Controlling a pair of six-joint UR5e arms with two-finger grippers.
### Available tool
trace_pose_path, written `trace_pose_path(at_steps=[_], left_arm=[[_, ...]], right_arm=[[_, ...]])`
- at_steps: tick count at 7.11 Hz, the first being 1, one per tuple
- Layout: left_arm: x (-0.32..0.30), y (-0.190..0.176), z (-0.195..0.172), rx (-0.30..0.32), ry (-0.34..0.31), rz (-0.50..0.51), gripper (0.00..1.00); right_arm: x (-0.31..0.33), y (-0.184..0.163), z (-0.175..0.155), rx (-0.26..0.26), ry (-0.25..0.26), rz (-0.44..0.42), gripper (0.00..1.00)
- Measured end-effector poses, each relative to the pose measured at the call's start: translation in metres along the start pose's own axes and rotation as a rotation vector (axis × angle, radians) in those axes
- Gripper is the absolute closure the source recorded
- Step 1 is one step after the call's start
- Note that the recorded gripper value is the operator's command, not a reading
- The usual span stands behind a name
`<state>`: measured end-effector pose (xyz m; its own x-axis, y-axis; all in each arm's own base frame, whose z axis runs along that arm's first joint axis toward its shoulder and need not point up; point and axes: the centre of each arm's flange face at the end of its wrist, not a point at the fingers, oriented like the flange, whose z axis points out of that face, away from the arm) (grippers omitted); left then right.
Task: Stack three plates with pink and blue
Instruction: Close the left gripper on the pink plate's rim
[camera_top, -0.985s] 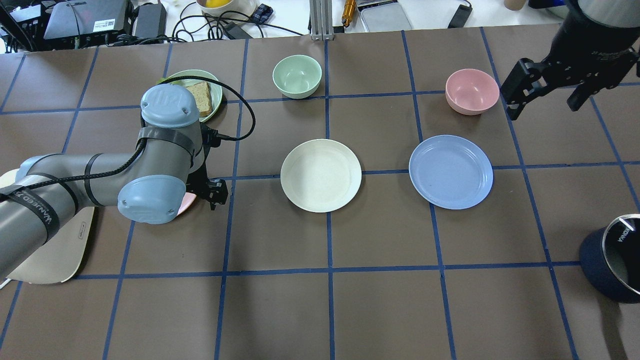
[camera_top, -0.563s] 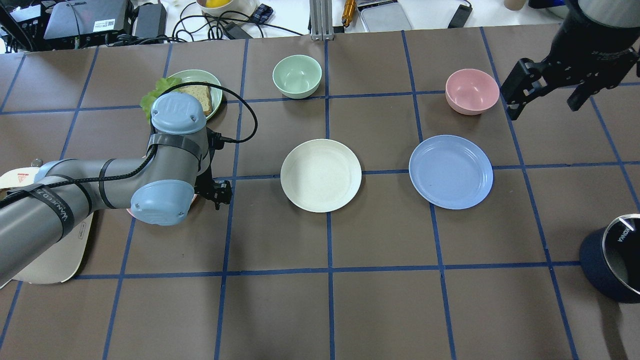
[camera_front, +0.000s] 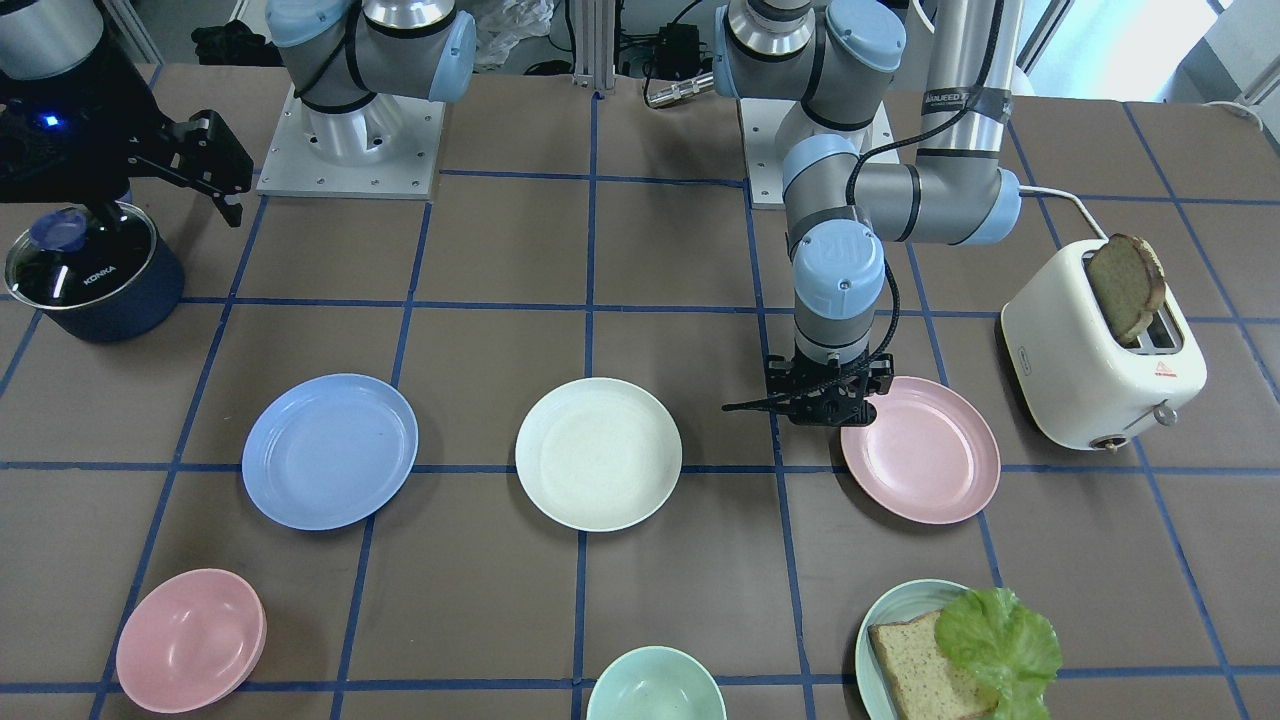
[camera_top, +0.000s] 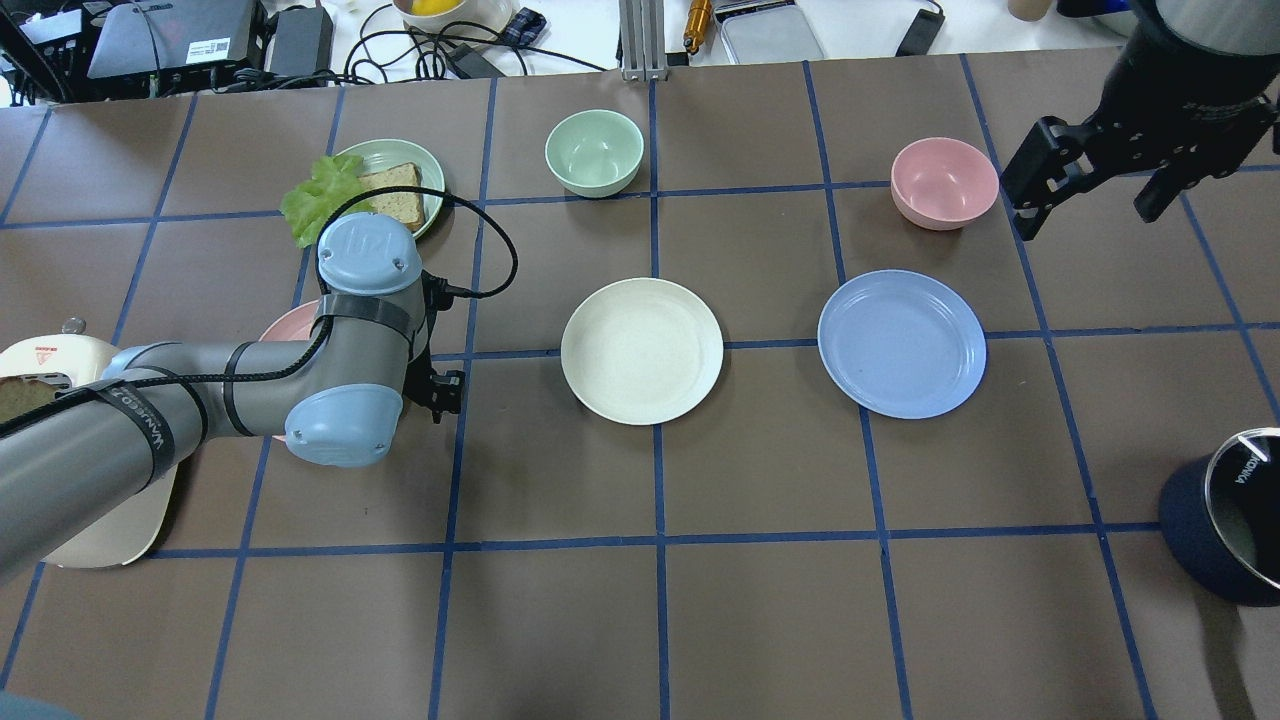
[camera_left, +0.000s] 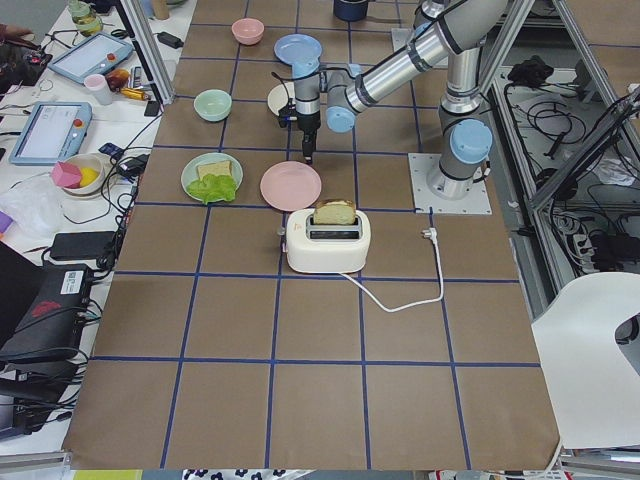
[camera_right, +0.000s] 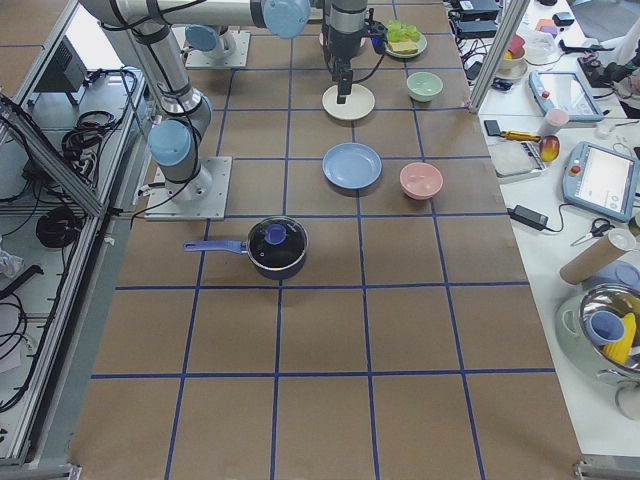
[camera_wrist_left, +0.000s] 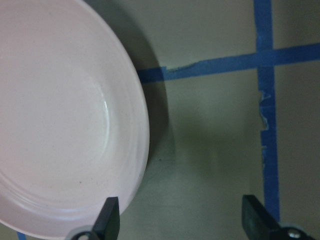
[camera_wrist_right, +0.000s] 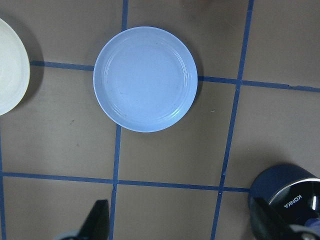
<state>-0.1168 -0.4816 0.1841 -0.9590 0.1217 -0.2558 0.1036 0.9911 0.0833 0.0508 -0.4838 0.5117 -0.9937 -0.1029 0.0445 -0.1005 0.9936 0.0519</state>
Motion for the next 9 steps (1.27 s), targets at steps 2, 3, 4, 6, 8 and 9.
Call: trace_pose_path(at_steps=[2, 3, 4, 6, 8, 9], left_arm=[[-0.003, -0.002, 0.006, 0.003, -0.033, -0.003, 0.21], [-0.004, -0.003, 0.007, 0.005, -0.038, -0.005, 0.25], [-0.005, -0.004, 0.007, 0.006, -0.04, -0.008, 0.29], [-0.005, -0.008, 0.011, 0.021, -0.042, -0.014, 0.34], [-0.004, -0.011, 0.015, 0.028, -0.043, -0.016, 0.53], [-0.004, -0.012, 0.016, 0.031, -0.044, -0.017, 0.74]], right_arm=[[0.0, 0.0, 0.0, -0.001, 0.0, 0.001, 0.0], [0.0, 0.0, 0.0, -0.001, 0.0, 0.0, 0.0], [0.0, 0.0, 0.0, 0.0, 0.0, 0.0, 0.0], [0.0, 0.0, 0.0, 0.0, 0.0, 0.0, 0.0], [0.0, 0.0, 0.0, -0.001, 0.0, 0.0, 0.0], [0.0, 0.0, 0.0, 0.0, 0.0, 0.0, 0.0]])
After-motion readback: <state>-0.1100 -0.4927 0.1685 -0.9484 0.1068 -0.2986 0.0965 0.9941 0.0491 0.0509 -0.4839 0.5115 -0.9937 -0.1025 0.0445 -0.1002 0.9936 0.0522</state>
